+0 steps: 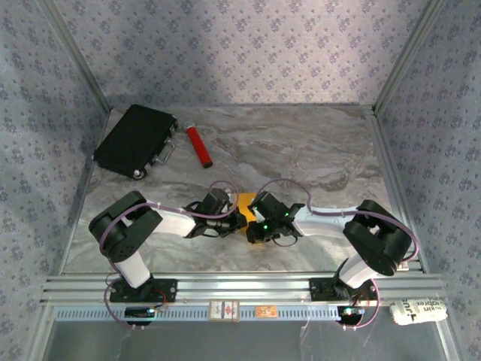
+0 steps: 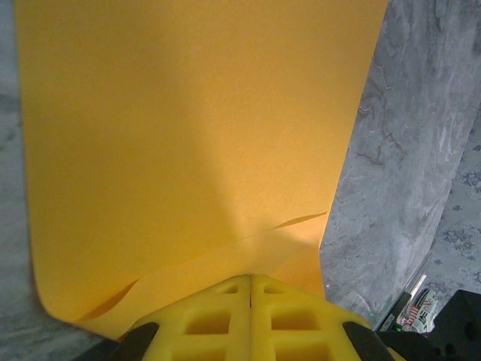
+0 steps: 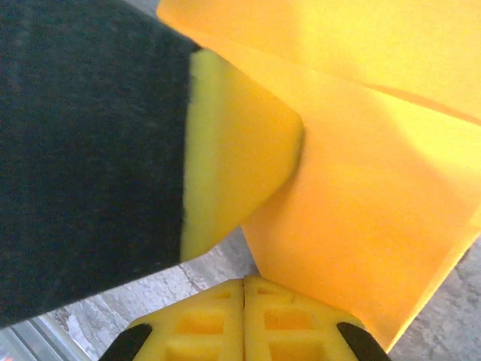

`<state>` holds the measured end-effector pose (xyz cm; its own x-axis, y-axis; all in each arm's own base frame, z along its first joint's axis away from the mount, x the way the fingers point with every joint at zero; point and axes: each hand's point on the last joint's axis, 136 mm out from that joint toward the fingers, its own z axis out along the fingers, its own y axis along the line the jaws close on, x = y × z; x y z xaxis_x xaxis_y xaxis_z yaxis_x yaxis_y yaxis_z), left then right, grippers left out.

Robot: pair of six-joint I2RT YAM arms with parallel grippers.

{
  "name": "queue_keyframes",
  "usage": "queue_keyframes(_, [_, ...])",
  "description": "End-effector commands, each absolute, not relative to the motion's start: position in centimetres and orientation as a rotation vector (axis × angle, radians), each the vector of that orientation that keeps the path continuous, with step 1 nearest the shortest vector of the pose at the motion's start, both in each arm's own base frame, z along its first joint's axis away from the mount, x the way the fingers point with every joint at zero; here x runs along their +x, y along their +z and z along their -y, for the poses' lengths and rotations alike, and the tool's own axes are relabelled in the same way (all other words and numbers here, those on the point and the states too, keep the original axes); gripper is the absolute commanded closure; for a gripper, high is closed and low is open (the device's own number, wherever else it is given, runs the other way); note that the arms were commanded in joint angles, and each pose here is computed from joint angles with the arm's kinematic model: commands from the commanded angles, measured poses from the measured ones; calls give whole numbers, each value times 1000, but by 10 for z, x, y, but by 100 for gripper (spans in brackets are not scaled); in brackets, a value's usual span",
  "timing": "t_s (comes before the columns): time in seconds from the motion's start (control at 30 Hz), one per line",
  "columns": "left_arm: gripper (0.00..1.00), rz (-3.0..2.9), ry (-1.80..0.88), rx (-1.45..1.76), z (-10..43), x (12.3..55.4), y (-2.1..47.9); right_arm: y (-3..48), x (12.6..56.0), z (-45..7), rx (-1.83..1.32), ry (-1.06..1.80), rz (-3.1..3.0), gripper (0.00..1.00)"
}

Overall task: Fold a paper plane with a square sheet of paper (pick it up from the middle)
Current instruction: Third fold the triangle at the center of the table.

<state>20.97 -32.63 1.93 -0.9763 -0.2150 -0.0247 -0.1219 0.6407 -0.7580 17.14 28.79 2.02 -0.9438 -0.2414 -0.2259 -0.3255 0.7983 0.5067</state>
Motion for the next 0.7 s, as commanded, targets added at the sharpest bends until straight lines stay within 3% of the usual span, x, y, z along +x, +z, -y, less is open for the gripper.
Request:
queue_keyframes(0.0, [100,-2838,-1105,-321,305,199,-13,17,168,-282,-407,849,-2857,93])
queue_keyframes(0.67, [100,-2843,-1091,-340,299,201,-15,12,152,-269,-291,983,-2866,90])
